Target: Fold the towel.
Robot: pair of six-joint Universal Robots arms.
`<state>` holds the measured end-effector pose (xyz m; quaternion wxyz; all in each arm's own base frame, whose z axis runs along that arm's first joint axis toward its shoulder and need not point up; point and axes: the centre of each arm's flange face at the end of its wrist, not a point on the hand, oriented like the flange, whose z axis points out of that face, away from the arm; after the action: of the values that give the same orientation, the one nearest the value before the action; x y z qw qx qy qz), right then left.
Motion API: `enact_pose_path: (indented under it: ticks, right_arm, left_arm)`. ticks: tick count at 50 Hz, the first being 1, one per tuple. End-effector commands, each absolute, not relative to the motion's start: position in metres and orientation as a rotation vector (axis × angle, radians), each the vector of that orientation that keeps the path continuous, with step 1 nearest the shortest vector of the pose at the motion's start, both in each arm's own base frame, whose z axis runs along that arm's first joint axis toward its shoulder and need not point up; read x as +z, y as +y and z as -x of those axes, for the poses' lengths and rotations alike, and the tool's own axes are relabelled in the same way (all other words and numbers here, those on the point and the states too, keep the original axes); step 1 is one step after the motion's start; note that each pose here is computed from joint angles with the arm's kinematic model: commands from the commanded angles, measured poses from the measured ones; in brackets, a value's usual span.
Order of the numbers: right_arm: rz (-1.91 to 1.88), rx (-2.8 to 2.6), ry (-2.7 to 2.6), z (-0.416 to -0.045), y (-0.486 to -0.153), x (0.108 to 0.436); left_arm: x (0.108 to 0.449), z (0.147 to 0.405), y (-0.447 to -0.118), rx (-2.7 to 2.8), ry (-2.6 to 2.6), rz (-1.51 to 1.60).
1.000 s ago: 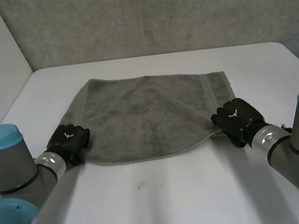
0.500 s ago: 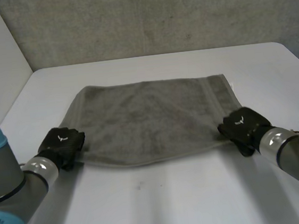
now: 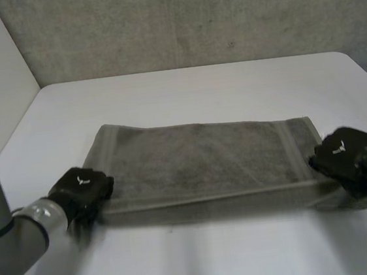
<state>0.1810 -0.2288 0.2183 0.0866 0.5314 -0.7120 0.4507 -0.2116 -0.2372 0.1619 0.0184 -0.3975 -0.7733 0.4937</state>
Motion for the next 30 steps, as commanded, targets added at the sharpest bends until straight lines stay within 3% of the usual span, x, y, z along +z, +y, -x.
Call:
enact_pose_path:
  ticks: [1,10,21,30]
  right_arm:
    - [-1.480,1.478,-2.107,-0.207,-0.280,0.187]
    - [-1.290,1.649,-1.899,-0.232,-0.342,0.171]
    - [-1.249,1.803,-1.745,-0.257,-0.381,0.149]
    - [-1.235,1.818,-1.726,-0.263,-0.400,0.129]
  left_arm:
    - [0.154,0.229,-0.297,1.681,-2.334,1.241]
    - [0.142,0.251,-0.360,1.824,-2.247,1.239]
    - [0.124,0.274,-0.409,1.946,-2.152,1.243]
    - [0.117,0.279,-0.430,2.014,-2.114,1.231]
